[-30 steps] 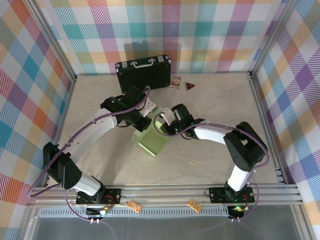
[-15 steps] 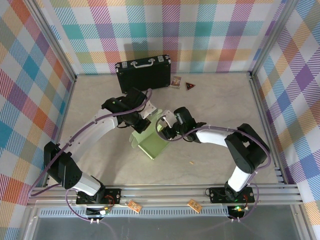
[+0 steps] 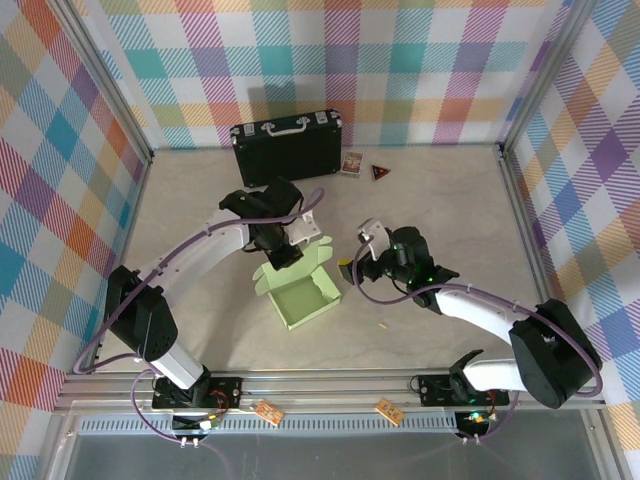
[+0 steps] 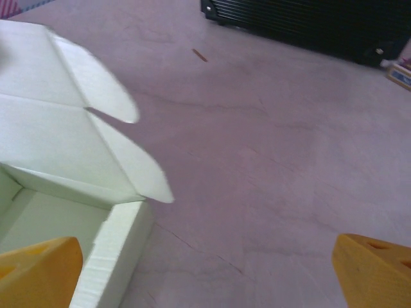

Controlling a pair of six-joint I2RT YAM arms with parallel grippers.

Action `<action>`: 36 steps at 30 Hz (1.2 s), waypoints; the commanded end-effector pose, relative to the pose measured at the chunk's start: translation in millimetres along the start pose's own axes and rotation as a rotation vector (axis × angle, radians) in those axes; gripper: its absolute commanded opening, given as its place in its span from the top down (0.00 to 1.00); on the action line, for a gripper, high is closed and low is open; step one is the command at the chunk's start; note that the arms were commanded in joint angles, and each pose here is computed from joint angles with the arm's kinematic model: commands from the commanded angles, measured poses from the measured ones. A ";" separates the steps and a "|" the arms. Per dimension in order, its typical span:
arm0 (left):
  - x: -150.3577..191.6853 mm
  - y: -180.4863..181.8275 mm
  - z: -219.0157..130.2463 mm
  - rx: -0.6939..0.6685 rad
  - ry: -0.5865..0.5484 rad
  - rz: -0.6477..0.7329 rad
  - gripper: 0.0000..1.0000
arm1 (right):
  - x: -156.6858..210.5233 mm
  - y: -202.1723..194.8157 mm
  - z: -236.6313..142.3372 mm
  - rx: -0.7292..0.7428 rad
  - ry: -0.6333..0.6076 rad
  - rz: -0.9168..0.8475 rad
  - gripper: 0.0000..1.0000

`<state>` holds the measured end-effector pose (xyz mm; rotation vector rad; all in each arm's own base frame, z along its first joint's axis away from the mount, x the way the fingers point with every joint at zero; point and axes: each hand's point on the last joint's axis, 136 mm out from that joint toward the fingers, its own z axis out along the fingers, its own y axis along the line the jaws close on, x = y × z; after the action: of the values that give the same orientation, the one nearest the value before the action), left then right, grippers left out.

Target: Fold the paper box

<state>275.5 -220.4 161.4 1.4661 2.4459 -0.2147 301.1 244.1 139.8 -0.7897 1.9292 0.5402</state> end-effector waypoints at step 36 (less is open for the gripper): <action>-33.6 15.4 -20.5 -0.078 -0.198 -0.018 0.83 | -14.9 61.1 40.7 -0.300 -0.133 -0.209 1.00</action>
<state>290.4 -237.0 172.8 1.4763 2.3045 -0.2516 281.2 312.2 115.2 -1.1245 1.7086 0.7779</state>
